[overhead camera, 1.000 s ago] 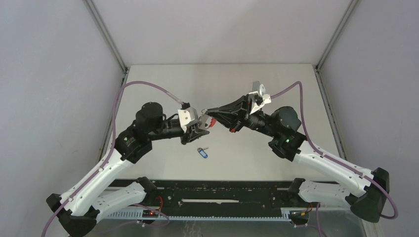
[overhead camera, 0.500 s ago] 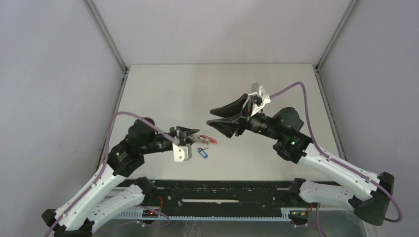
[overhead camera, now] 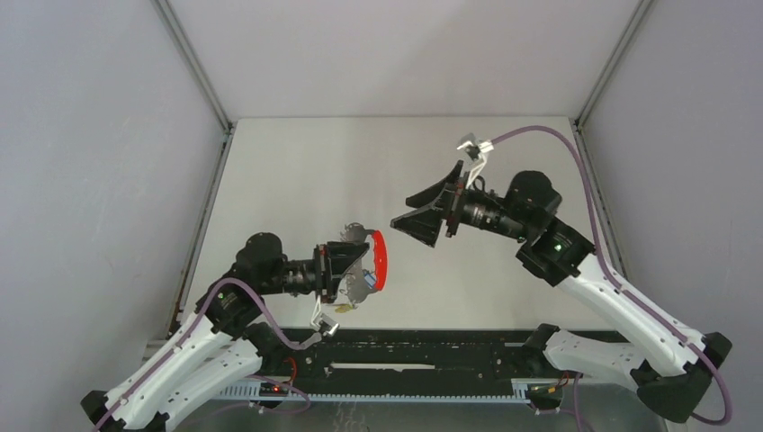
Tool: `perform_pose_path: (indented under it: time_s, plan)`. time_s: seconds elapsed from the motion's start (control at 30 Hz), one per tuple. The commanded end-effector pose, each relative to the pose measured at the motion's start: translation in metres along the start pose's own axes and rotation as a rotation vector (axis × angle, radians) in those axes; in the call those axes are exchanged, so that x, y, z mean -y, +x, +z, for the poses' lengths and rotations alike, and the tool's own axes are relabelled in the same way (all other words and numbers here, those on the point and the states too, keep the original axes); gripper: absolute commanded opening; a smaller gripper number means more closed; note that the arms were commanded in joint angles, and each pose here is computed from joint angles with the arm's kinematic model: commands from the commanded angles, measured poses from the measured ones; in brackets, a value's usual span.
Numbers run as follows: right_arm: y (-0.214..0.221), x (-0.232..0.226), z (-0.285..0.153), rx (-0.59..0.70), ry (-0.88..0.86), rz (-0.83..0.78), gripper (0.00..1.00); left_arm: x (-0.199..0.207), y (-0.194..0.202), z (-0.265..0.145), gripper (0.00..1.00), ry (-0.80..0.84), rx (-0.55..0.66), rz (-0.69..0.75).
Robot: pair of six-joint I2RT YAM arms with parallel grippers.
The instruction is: Put the keys on the keyring
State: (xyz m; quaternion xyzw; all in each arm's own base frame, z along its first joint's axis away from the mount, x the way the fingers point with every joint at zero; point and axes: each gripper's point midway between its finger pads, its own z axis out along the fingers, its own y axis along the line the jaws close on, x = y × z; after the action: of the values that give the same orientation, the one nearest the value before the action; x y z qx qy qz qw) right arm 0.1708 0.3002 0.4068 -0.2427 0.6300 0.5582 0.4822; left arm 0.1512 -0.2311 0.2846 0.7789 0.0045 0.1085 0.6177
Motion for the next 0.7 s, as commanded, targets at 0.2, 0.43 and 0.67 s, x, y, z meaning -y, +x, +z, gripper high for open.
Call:
perform_pose_path:
  time_s: [0.2,0.43,0.67]
  plan:
    - [0.065,0.015,0.013,-0.258,-0.027,0.283,1.00,-0.077,-0.014,-0.008,0.00,-0.218,0.038,0.491]
    - [0.074,-0.005,0.016,-0.254,-0.215,0.314,0.83,-0.088,-0.011,-0.011,0.00,-0.251,0.015,0.475]
    - [0.073,-0.023,0.027,-0.249,-0.377,0.351,0.42,-0.095,-0.010,-0.015,0.00,-0.269,0.008,0.465]
